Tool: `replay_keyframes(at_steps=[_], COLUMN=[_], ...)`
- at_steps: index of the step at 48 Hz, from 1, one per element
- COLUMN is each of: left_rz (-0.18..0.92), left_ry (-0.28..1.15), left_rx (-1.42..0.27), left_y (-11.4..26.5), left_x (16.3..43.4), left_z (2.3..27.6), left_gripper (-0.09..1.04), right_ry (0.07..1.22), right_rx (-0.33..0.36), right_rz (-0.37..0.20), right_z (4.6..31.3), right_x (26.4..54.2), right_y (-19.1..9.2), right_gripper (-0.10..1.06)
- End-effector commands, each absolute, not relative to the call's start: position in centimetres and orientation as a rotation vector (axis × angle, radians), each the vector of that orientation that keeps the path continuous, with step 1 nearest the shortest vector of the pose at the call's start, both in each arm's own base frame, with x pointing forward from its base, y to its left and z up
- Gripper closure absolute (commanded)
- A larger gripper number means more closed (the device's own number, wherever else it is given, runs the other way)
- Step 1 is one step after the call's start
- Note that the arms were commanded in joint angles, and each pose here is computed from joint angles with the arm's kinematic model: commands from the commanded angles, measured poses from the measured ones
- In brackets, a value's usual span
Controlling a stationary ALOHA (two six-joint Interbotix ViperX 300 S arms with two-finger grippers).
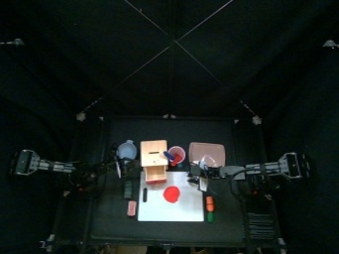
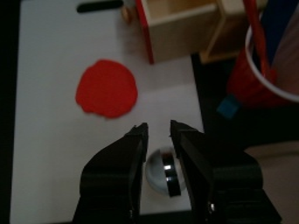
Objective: Get the cutter from the drawer then cut the dough then place the extra dough in the bowl
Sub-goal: Shut the drawer
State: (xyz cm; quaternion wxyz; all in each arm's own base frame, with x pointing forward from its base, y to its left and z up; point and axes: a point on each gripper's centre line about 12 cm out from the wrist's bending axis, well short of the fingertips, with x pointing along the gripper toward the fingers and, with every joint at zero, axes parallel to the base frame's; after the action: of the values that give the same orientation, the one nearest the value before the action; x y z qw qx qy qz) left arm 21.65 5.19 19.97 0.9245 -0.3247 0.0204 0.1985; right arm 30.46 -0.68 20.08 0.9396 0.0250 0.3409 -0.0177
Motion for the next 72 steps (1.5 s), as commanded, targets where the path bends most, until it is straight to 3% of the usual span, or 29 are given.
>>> replay_keyframes(at_steps=[1, 10, 18, 28, 37, 45, 52, 72], left_rz=[0.465, 0.576, 0.648, 0.703, 0.757, 0.801, 0.835, 0.851], left_ry=[-0.027, -0.038, -0.024, -0.026, 0.002, 0.082, 0.130, 0.237], left_rx=[-0.697, -0.727, -0.750, -0.759, -0.795, -0.856, -0.872, -0.910], left_y=[6.9, 9.9, 12.0, 14.1, 16.0, 17.8, 19.6, 21.5], left_x=[22.3, 22.5, 23.0, 23.8, 24.9, 27.0, 28.7, 31.3], left_z=[21.8, 22.7, 23.0, 23.5, 22.9, 21.5, 20.0, 17.6], left_gripper=[0.21, 0.23, 0.37, 0.58, 0.61, 0.61, 0.61, 0.61], right_ry=[0.575, 0.462, 0.400, 0.418, 0.423, 0.483, 0.607, 0.770], right_rx=[0.028, -0.011, -0.021, -0.068, -0.086, -0.098, -0.117, -0.235], right_rz=[-0.018, 0.012, 0.033, 0.066, 0.080, 0.082, 0.076, 0.080], right_z=[22.5, 22.7, 22.4, 21.5, 20.8, 19.6, 18.0, 15.8], right_x=[32.2, 34.5, 37.2, 40.1, 42.6, 44.6, 45.7, 49.0], right_y=[-0.3, 0.3, 0.8, 1.7, 2.1, 2.3, 2.2, 2.3], right_gripper=[0.29, 0.30, 0.34, 0.46, 0.56, 0.59, 0.59, 0.59])
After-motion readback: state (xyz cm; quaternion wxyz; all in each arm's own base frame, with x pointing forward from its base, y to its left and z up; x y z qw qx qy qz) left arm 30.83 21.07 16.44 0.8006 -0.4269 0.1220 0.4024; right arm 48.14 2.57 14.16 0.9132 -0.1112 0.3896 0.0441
